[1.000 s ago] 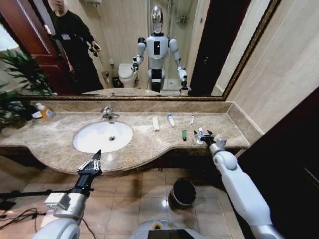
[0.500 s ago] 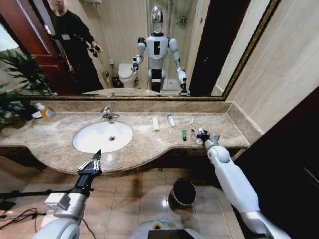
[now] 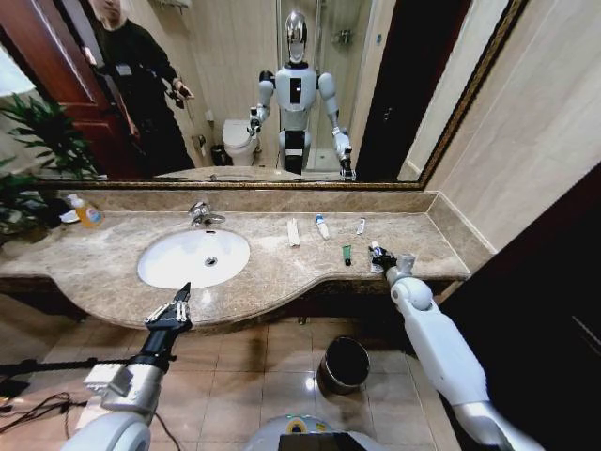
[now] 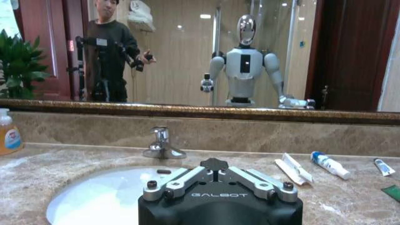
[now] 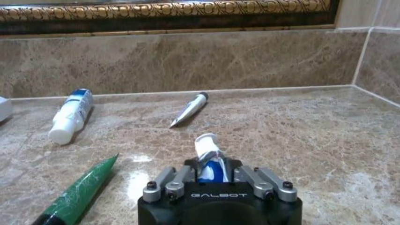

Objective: Pick up the trash from the sink and place it in the trash bin.

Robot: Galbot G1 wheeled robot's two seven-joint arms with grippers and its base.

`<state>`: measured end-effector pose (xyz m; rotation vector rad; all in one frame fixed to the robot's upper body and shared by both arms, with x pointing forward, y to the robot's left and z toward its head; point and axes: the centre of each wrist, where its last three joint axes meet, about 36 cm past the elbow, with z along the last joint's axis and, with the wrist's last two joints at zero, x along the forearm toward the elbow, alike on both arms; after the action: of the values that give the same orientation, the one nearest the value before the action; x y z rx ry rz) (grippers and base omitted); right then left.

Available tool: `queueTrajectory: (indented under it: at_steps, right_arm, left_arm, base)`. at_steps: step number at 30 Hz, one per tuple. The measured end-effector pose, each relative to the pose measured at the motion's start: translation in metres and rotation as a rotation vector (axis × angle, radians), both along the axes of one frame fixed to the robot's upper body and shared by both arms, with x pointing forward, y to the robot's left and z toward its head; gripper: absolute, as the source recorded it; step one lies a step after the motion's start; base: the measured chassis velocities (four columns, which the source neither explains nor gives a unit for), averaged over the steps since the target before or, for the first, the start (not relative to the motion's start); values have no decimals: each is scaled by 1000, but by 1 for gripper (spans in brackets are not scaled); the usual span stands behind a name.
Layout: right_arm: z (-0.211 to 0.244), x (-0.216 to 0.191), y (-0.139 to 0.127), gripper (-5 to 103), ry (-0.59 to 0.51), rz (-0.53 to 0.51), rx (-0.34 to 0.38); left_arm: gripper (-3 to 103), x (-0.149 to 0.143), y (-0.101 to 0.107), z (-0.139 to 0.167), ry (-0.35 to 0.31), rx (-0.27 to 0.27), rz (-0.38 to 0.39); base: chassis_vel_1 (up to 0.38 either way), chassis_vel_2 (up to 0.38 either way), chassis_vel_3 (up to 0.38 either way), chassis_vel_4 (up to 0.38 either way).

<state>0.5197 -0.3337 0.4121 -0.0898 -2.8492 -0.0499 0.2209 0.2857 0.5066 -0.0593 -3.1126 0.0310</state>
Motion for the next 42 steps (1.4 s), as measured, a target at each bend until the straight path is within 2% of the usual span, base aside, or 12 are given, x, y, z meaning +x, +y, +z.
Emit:
queueTrajectory:
  at_steps: [3,6,14,23,29,42]
  right_arm:
    - [1,-1,0,25,-2,0,-1]
    - [2,-1,0,14,-7,2,-1]
    - [11,-11,4,1,-39,6,7]
    - [38,-47,4,1,-108,28,14]
    - [62,-92,10,1,-160,62,28]
    - [29,-179,13,1,-63,60,32]
  left_arm:
    - [0,0,0,0,0,0,0]
    - [0,0,0,0,0,0,0]
    - [0,0,0,0,0,0,0]
    - [0,0,0,0,0,0,0]
    - [0,0,0,0,0,0,0]
    - [0,0,0,0,0,0,0]
  base:
    - [0,0,0,0]
    - [0,0,0,0]
    - [0,0,0,0]
    - [0,0,0,0]
    - [0,0,0,0]
    - [0,0,0,0]
